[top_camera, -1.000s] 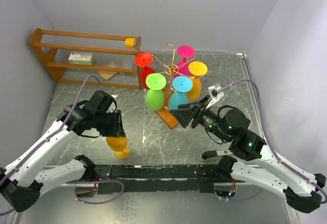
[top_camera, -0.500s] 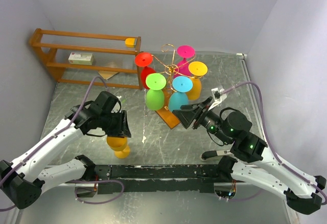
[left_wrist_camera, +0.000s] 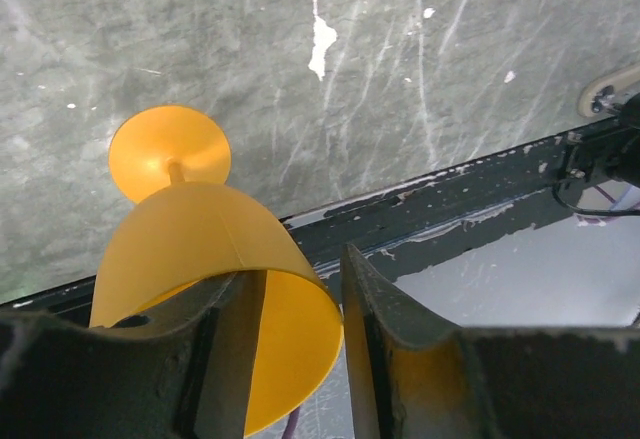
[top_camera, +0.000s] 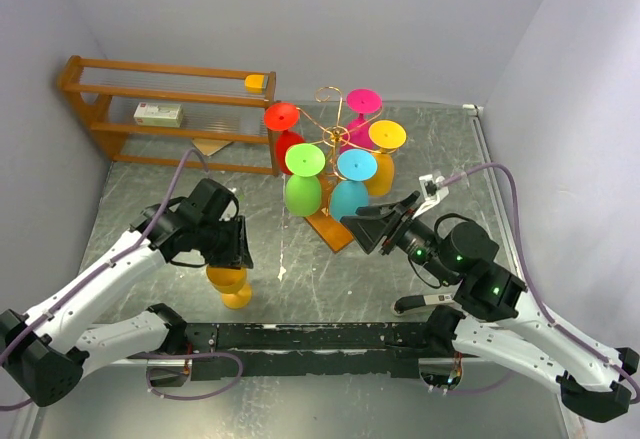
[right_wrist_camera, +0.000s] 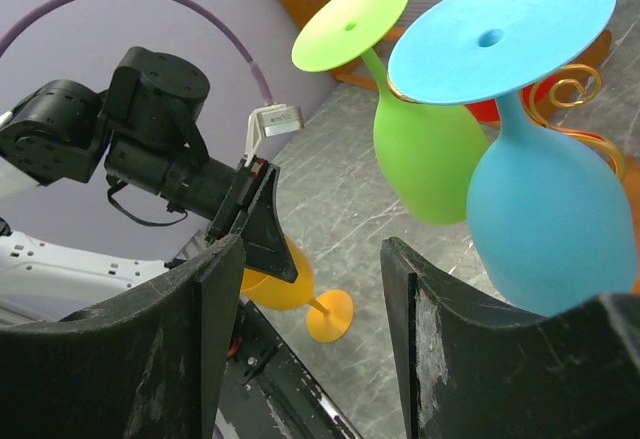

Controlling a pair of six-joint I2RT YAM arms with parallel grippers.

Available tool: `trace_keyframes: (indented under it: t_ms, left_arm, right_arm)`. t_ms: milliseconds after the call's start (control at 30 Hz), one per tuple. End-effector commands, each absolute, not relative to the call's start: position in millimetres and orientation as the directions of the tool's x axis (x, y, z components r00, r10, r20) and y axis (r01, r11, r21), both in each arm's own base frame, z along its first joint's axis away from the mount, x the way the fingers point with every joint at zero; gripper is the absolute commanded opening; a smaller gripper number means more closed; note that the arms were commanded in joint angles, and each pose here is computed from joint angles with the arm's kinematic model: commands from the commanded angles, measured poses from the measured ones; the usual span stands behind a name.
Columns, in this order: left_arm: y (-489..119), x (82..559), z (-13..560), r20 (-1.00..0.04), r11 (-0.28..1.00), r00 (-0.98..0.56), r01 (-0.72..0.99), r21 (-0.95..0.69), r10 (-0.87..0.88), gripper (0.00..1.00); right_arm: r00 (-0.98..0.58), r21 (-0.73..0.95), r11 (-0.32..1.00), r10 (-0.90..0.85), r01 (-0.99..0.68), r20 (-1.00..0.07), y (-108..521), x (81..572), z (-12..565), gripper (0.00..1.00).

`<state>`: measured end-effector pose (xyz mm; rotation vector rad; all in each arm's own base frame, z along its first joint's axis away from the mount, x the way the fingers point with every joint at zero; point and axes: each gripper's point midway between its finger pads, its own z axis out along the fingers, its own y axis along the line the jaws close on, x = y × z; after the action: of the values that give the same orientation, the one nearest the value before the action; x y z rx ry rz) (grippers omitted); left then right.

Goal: Place the wine glass upside down on the wine glass rack

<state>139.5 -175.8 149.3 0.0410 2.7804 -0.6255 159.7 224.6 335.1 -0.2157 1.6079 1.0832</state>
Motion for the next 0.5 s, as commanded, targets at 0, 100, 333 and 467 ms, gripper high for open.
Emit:
trace_keyframes:
  t_ms: [0, 100, 333, 467]
  left_arm:
    - [-161, 140, 149, -0.304, 0.937, -0.953, 0.095, -0.337, -0.013, 0.48]
    - [-155, 140, 151, -0.31, 0.946, -0.951, 0.103, -0.306, 0.003, 0.45]
    - [-153, 145, 164, -0.348, 0.947, -0.938, 0.12, -0.297, 0.01, 0.11]
    - [-153, 152, 182, -0.416, 0.939, -0.909, 0.161, -0.303, 0.021, 0.07]
  right_arm:
    - [-0.349, 0.534, 0.559, 0.409, -0.635, -0.843, 222, 159, 335, 0.57]
    - [-0.35, 0.536, 0.558, 0.411, -0.634, -0.842, 222, 159, 335, 0.57]
    - [-0.354, 0.541, 0.551, 0.415, -0.635, -0.838, 223, 159, 336, 0.57]
    - [-0.356, 0.546, 0.548, 0.419, -0.634, -0.835, 222, 158, 337, 0.57]
